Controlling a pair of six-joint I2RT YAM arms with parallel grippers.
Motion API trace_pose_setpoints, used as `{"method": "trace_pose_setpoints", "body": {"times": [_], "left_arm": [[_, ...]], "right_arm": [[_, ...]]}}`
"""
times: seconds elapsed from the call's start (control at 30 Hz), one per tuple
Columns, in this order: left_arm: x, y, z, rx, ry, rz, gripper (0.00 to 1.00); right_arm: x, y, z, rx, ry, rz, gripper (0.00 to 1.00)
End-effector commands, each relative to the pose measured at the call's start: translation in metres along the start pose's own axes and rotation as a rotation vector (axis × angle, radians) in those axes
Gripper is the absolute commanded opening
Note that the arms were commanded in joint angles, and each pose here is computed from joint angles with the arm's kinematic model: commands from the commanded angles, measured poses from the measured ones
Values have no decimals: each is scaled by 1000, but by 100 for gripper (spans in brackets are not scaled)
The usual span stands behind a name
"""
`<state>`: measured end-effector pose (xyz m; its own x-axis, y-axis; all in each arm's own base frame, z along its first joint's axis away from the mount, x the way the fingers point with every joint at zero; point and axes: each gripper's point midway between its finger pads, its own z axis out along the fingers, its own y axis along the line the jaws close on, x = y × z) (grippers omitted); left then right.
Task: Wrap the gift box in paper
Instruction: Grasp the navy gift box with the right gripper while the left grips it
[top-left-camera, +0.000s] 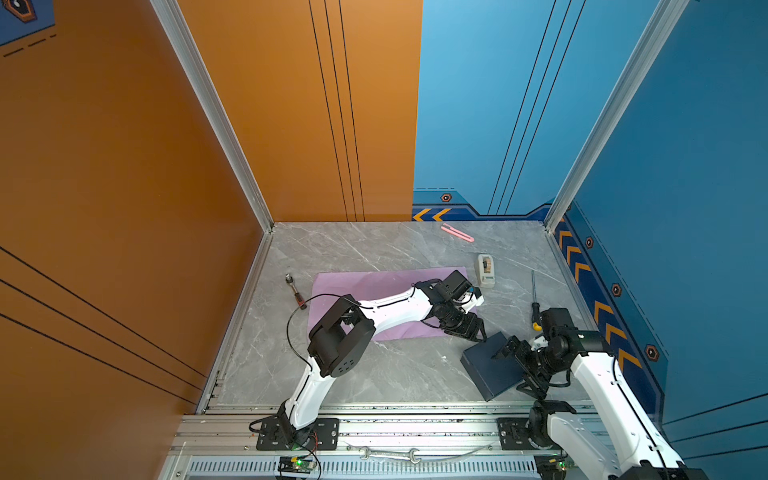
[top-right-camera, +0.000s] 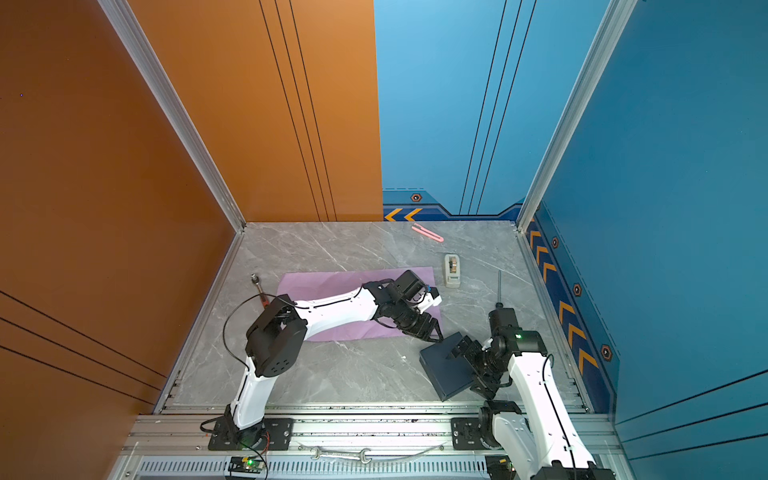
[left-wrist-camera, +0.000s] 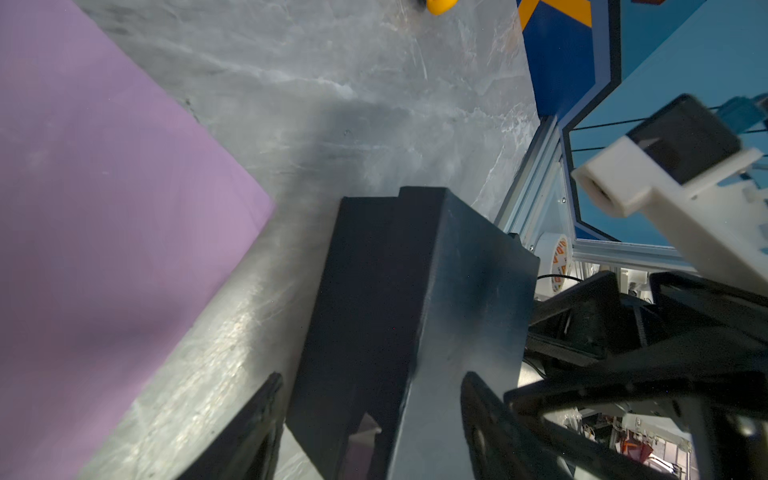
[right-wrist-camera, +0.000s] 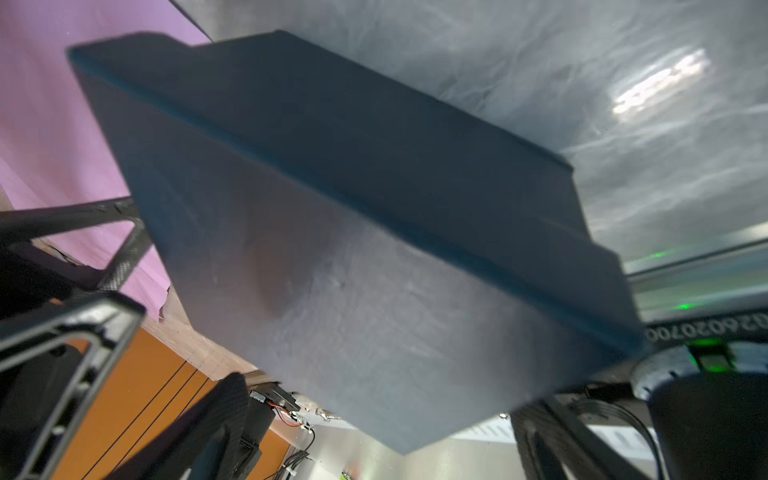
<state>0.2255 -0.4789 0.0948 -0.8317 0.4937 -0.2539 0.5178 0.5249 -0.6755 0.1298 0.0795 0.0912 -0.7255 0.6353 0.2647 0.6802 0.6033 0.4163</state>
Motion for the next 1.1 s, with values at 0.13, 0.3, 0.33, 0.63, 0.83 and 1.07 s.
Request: {"method": "trace_pose_setpoints", "body": {"times": [0.13,0.3,0.33,0.63,0.83,1.07], "left_arm": [[10,-13,17,27,68,19,67],[22,-20,26,32,105,36,64],[25,-20,27,30,110,37,64],[28,-35,17,43,103,60,60],[21,-52,0,66,67,91,60],[19,-66,-14,80,42,120,60]], "right_arm": [[2,0,17,-62,23,54,99],[-4,-1,22,-88,-13,67,94],[-5,-1,22,-89,-22,66,94],[-15,11,23,-163,-74,20,83],[-18,26,21,-251,-110,1,79],[-17,36,22,-273,-132,-44,78]]}}
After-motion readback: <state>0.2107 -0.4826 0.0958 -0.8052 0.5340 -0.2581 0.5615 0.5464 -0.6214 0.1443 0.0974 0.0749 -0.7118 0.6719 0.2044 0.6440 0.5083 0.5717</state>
